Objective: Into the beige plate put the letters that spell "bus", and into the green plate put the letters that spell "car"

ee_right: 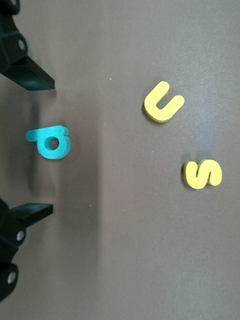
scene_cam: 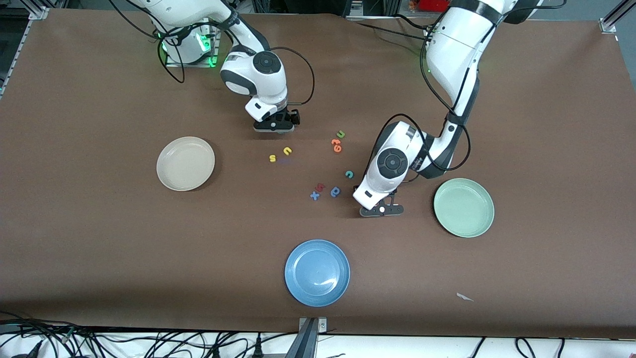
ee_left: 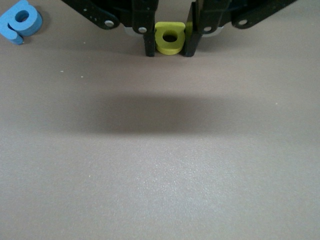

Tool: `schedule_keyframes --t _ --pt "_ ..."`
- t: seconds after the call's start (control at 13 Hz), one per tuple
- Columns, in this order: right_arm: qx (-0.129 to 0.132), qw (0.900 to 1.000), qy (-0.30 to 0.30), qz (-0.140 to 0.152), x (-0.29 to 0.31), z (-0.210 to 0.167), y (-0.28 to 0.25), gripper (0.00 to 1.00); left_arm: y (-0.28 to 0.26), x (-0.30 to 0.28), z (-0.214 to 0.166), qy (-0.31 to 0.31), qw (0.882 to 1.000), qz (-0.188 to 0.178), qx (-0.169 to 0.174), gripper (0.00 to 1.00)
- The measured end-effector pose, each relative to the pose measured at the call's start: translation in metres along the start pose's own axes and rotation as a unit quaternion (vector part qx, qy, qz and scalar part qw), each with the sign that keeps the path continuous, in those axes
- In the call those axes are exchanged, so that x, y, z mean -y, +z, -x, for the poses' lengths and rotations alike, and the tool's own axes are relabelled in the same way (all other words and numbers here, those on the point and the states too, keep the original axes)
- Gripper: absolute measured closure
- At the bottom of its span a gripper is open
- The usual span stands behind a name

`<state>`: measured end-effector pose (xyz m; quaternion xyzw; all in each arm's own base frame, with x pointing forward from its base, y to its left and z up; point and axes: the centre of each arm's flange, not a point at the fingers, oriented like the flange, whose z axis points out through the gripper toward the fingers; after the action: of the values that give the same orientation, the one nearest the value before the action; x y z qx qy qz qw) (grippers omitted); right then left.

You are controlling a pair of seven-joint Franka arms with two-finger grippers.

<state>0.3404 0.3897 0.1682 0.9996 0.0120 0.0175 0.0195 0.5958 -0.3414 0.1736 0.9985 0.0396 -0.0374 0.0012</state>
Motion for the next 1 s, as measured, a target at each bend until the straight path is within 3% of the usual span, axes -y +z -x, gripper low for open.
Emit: schedule_keyframes --t 0.23,0.54,0.77,0.93,1.0 --pt "0.001 1.000 -0.005 0.001 0.000 0.002 0.004 0.04 -0.012 0.022 -0.016 0.004 1.000 -0.006 0.004 0.72" --pt "-0.003 1.000 -0.007 -0.008 0.003 0.001 0.002 0.26 -0.065 0.110 -0.058 0.043 0.999 -0.006 0.021 0.72" --pt "-0.005 1.000 -0.007 -0.010 0.003 0.000 0.001 0.35 -0.076 0.172 -0.078 0.095 0.995 -0.003 0.033 0.72" --pt "-0.008 1.000 -0.007 -0.013 0.004 -0.001 -0.002 0.52 -0.071 0.208 -0.083 0.139 0.989 -0.006 0.055 0.72" --pt "-0.008 1.000 -0.007 -0.013 0.004 -0.001 -0.002 0.52 -0.070 0.223 -0.085 0.172 0.983 -0.019 0.060 0.72"
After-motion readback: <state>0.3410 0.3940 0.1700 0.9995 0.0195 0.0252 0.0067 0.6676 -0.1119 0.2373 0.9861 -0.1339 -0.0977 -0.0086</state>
